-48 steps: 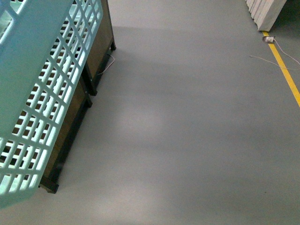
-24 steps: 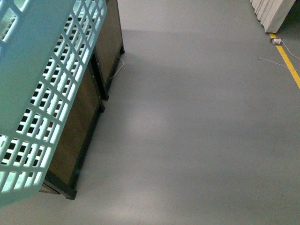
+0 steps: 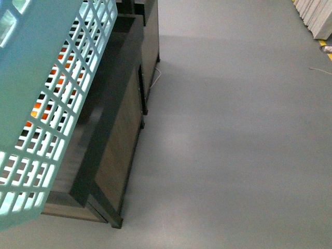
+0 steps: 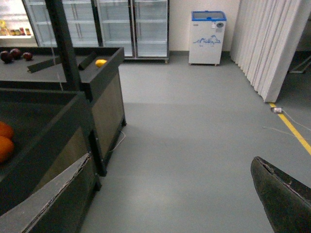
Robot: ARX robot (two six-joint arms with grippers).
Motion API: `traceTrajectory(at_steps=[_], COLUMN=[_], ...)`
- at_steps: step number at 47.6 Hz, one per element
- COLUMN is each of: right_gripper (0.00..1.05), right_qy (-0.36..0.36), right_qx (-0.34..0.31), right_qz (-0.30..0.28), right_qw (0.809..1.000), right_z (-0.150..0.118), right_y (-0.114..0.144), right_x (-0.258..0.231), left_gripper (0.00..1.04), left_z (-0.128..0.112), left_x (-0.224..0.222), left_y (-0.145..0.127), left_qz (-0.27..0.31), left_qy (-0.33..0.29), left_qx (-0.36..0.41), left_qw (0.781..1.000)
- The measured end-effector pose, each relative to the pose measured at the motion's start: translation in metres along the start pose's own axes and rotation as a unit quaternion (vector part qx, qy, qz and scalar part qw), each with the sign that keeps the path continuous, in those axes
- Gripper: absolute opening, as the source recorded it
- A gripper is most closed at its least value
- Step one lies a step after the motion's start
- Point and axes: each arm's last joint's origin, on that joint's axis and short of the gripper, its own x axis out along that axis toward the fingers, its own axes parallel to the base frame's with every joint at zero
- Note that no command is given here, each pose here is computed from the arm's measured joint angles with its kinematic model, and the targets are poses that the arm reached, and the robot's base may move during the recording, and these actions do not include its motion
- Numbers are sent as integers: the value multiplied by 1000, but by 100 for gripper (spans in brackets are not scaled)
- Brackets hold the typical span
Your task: Pick lemon and mango into basket
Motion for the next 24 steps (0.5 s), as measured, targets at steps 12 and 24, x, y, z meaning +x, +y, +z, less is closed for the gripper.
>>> traceTrajectory(at_steps=[12, 24], right_gripper=[96, 96], right_qy=[0, 0], right_qx=[0, 0], right_qz=[0, -1], right_qw=[1000, 1000], right_z=[0, 0], right_y=[0, 0], right_x=[0, 0], left_gripper=[5, 5], left_z=[0, 0], left_x=[0, 0], left_y=[0, 0], left_qz=[1, 1], left_qy=[0, -1], left_qx=[0, 0], left_qw=[1000, 1000])
